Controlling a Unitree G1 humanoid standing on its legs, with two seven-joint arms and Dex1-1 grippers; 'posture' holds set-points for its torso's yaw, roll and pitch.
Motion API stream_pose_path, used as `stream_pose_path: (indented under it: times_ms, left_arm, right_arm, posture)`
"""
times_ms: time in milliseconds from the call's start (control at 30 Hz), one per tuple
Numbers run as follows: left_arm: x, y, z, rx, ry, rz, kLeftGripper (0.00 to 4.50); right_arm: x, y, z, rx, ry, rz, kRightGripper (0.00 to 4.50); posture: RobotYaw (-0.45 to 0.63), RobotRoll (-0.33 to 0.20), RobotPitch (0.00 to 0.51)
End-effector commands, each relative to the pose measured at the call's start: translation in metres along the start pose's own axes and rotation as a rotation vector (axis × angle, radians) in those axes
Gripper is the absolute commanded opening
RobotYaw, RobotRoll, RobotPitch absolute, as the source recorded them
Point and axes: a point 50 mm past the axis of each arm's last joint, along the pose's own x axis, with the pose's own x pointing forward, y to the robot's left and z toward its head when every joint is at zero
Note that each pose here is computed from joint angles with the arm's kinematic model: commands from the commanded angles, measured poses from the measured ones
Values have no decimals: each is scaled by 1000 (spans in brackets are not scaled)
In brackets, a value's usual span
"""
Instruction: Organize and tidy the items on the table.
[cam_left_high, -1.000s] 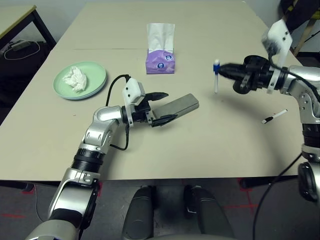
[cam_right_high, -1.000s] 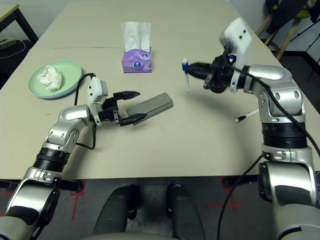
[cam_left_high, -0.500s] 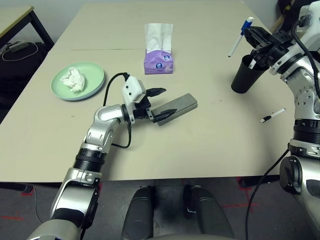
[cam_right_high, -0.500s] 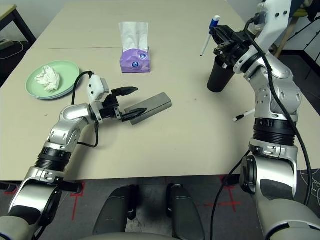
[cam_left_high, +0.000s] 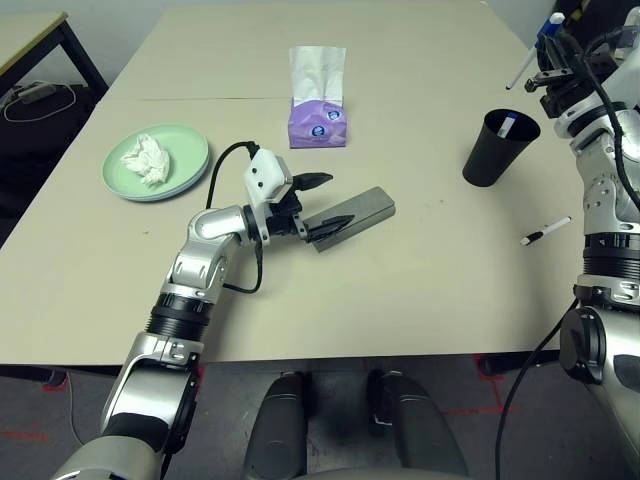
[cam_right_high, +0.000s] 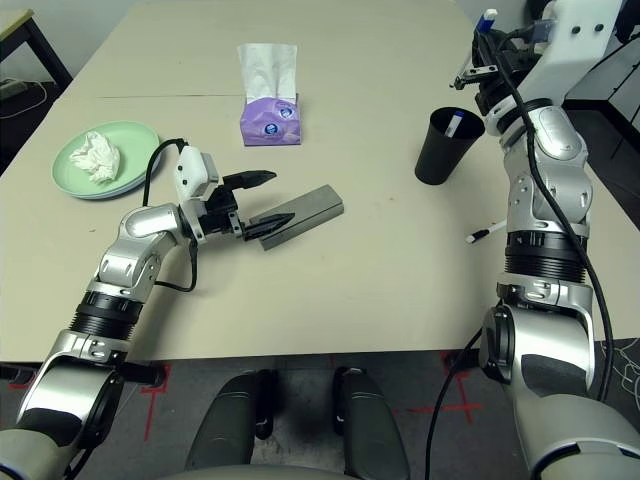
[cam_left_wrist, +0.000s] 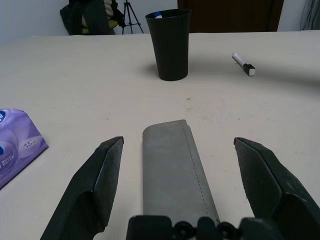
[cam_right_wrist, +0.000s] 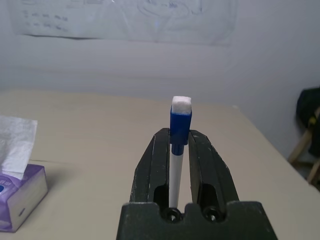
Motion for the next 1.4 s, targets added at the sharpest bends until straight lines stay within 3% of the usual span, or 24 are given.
stream_pose_path:
  times_ms: [33,300,667,833,967,1233,1400]
  left_arm:
    - [0,0,-3,3,21,-14,4500]
    - [1,1,-2,5,21,-18,4500]
    - [0,1,-3,5,20,-14,4500]
    - [0,1,-2,5,17,-13,4500]
    - [1,1,-2,4,15,-11,4500]
    - [-3,0,-4,2,18,-4,4500]
    - [-3,-1,-5,0,16,12,4500]
  right_arm:
    - [-7,-3,-9,17,77,-5,395]
    - [-9,0,-10,-21,113,44,395]
    - [-9,-3,-11,-17,137,67,4454]
    - [-9,2,-7,-6,108,153,4454]
    - [-26,23,-11,-76,105,578,4454]
    - [-42,4,-38,-383,484,1013,4454]
    - [-41,-8,-47,-639,609,1190,4454]
  posture:
    - [32,0,156]
    - [29,0,157]
    - [37,0,160]
    - [37,0,161]
    - [39,0,163]
    - [64,0,171]
    - [84,0,173]
